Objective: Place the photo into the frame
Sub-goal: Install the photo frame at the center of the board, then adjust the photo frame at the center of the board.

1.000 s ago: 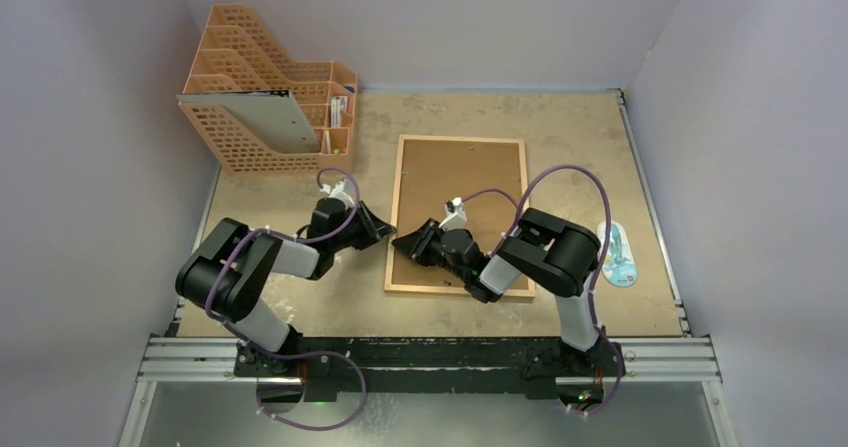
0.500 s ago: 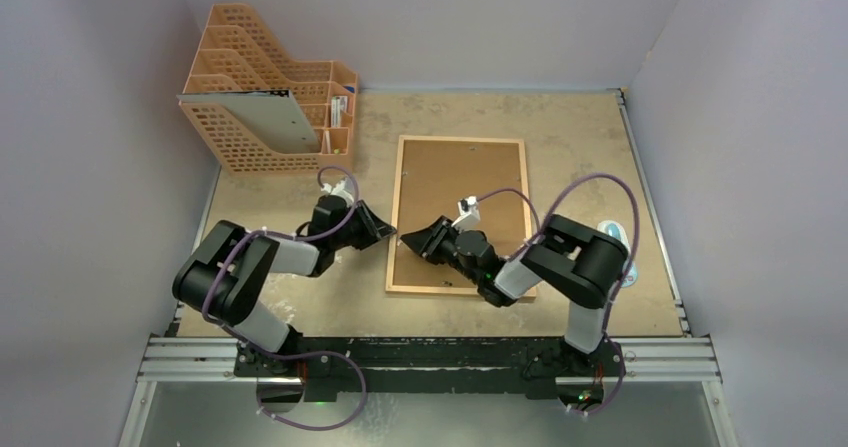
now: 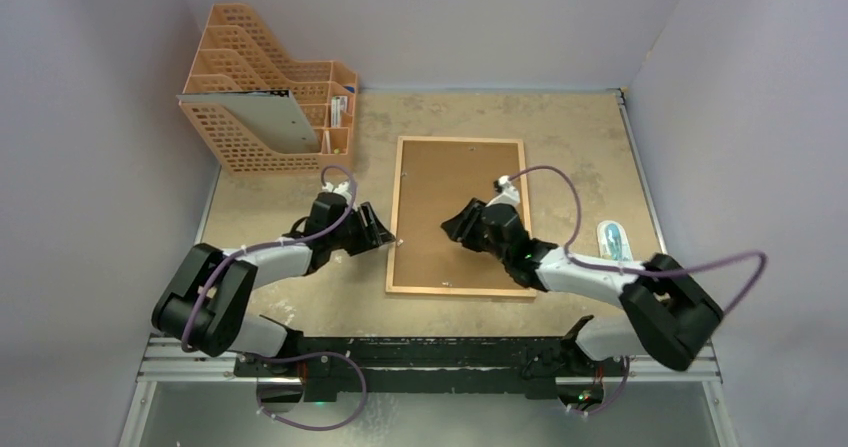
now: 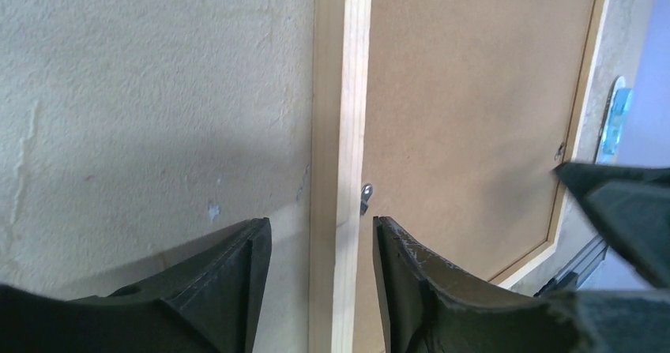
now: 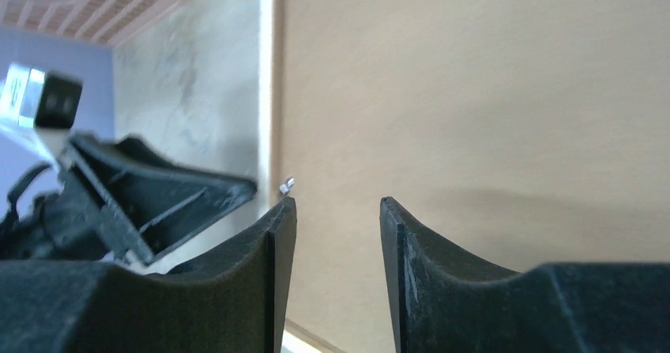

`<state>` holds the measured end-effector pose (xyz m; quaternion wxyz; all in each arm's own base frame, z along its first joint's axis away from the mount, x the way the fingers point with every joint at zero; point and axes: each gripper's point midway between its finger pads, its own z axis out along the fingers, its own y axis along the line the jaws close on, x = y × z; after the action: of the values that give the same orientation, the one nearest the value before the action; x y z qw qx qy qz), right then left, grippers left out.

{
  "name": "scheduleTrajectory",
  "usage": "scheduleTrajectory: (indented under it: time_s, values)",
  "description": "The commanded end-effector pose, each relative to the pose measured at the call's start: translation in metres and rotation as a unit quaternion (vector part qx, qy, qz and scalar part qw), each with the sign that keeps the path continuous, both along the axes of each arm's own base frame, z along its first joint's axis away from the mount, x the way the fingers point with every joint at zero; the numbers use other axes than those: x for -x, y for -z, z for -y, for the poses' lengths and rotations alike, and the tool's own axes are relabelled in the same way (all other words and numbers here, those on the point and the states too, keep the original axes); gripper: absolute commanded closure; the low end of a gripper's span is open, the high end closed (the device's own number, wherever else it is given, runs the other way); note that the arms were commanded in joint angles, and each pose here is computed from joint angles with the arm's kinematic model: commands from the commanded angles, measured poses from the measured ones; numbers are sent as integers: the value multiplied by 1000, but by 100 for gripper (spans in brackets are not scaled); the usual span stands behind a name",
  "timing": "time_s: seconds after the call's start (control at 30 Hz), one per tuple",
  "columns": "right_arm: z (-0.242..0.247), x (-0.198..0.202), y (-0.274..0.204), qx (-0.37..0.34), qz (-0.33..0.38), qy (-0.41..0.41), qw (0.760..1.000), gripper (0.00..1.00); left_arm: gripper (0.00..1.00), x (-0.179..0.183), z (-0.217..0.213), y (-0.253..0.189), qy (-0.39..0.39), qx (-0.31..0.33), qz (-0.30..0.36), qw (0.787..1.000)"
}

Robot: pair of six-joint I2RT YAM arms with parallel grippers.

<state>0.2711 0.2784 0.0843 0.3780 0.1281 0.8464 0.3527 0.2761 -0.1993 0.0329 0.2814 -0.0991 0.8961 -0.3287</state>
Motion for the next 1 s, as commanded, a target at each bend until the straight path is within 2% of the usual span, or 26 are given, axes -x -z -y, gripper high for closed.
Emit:
scheduleTrajectory:
  time_s: [0.0,0.1,0.27,0.37,0.47,0.5,0.63,0.7,0.77,0.87,0.97]
  values:
    - [78,-6,5,94,-26,81,992,51,47,13,-9,3,17,-32,-8,999]
    - [112,-27,-22,116,-2,138,984,44,47,1,-9,-5,9,-39,9,999]
    - [147,-74,-52,122,10,194,973,39,45,-45,-12,-25,-30,-71,58,995]
    - [160,-101,-56,139,3,215,967,38,44,-73,-2,-42,-24,-70,88,993]
    - [167,-109,-49,150,-13,213,965,37,44,-89,2,-35,-24,-84,78,993]
    - [164,-109,-49,148,-11,201,968,37,44,-91,5,-28,-19,-84,69,994]
    - [111,-88,-56,98,28,24,995,40,46,-95,20,-14,4,-64,51,997]
    - [89,-68,-60,68,41,-53,995,41,55,-94,26,-6,16,-59,33,998]
    - [72,-45,-64,31,42,-110,993,42,60,-90,24,4,12,-65,14,998]
    - [62,-16,-60,4,31,-155,987,42,66,-80,17,17,1,-81,-6,997]
    - [65,-6,-58,1,21,-152,988,42,82,-67,18,25,9,-89,-15,996]
